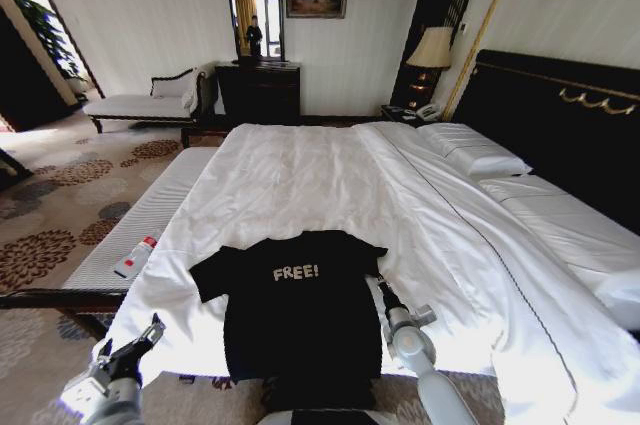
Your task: Fold the clothes on the bed.
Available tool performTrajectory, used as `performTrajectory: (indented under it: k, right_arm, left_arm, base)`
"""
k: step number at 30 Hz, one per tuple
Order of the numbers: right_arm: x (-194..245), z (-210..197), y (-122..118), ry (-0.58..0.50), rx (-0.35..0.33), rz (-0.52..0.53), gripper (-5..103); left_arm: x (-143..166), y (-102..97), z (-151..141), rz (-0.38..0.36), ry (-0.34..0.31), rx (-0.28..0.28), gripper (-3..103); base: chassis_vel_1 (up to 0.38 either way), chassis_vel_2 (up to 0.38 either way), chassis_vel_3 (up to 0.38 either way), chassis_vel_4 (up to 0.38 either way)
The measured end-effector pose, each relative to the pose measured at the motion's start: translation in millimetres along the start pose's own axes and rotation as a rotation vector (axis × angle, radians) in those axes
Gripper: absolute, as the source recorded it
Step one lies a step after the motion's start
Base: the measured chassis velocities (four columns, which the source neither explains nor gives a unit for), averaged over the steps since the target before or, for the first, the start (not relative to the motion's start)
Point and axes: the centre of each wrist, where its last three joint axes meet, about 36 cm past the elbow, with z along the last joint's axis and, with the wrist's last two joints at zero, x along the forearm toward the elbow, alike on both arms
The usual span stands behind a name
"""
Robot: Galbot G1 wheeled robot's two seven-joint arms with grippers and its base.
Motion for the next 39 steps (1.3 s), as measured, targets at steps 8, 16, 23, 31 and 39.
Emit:
performTrajectory:
  k: [8,16,23,31,39]
  right_arm:
    - [19.5,11.5,-6.7,-0.005,0.015,0.023,0]
    - [19.4,12.0,-11.8,-0.020,0.102,0.015,5]
    - [25.7,-5.6,-1.9,-0.100,0.186,-0.035,32]
    - [-22.9,-35.5,-10.6,-0.085,0.131,-0.039,59]
    - [-88.7,-52.9,-38.0,-0.016,0.133,-0.113,91]
  left_arm:
    - [-1.9,-1.9,3.2,0.002,0.007,0.000,100]
    - [-2.1,-3.1,3.8,0.005,0.008,-0.002,100]
    - [-2.8,0.1,2.1,-0.003,0.003,-0.006,100]
    - [-1.0,-0.5,3.9,-0.007,0.008,-0.016,100]
    - [3.9,-4.4,-1.1,-0.011,-0.003,-0.020,100]
  base:
    - [0.000,0.000,0.000,0.000]
    - [0.000,0.000,0.000,0.000]
    - [0.000,0.000,0.000,0.000]
    - [0.000,0.000,0.000,0.000]
    - [0.000,0.000,0.000,0.000]
